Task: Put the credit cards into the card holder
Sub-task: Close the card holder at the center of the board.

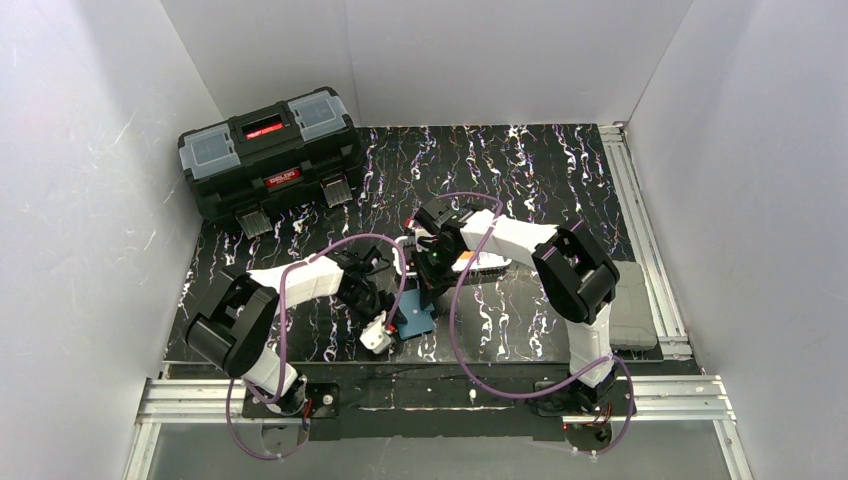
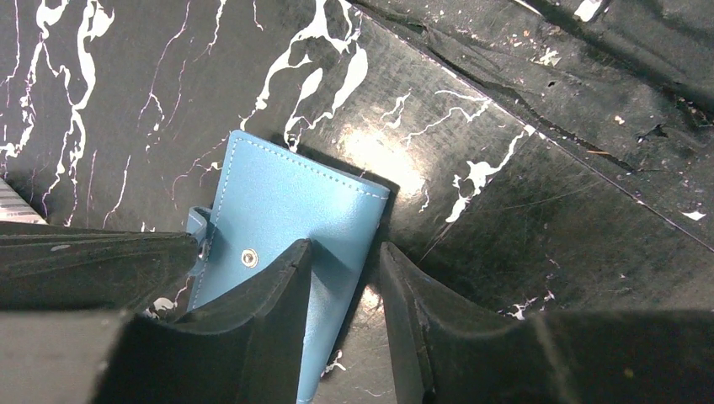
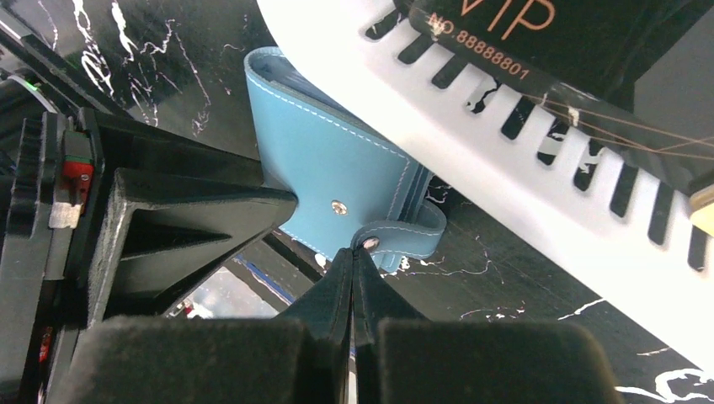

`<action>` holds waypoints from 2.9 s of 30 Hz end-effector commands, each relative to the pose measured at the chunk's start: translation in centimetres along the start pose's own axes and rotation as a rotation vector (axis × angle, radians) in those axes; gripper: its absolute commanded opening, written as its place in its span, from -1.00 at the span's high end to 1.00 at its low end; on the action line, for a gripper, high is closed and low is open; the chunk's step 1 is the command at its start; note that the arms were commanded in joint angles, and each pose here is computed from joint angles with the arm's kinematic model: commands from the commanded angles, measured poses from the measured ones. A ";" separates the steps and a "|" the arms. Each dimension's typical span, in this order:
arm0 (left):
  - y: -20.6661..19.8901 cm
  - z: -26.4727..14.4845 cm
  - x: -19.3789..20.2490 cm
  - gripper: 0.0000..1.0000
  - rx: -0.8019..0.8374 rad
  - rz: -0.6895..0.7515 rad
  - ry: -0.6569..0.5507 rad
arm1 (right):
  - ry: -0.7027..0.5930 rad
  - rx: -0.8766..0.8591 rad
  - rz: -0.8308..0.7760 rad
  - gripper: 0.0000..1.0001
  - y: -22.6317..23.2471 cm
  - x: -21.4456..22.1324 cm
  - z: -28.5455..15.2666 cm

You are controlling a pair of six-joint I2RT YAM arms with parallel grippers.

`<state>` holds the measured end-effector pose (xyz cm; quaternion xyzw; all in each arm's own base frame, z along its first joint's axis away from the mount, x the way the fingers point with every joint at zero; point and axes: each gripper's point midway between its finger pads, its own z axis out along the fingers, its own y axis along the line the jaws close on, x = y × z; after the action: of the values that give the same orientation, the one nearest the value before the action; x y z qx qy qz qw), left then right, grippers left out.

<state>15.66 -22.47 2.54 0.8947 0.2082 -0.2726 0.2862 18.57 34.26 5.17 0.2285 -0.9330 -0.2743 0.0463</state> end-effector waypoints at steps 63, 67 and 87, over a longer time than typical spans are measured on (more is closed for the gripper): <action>-0.6 0.2 -0.3 0.36 0.005 0.055 0.021 | 0.083 0.051 -0.057 0.97 0.2 0.3 2.4; -0.7 0.3 -0.3 0.35 0.007 0.055 0.019 | 0.093 0.054 -0.052 0.97 0.1 0.4 2.7; -0.6 0.2 -0.4 0.37 0.005 0.057 0.027 | -0.058 0.164 -0.139 0.49 1.3 -1.4 -2.9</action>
<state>15.84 -22.81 2.54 0.9014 0.1888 -0.2496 0.2991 18.39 34.93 4.96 0.2742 -0.9350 -0.2213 0.0417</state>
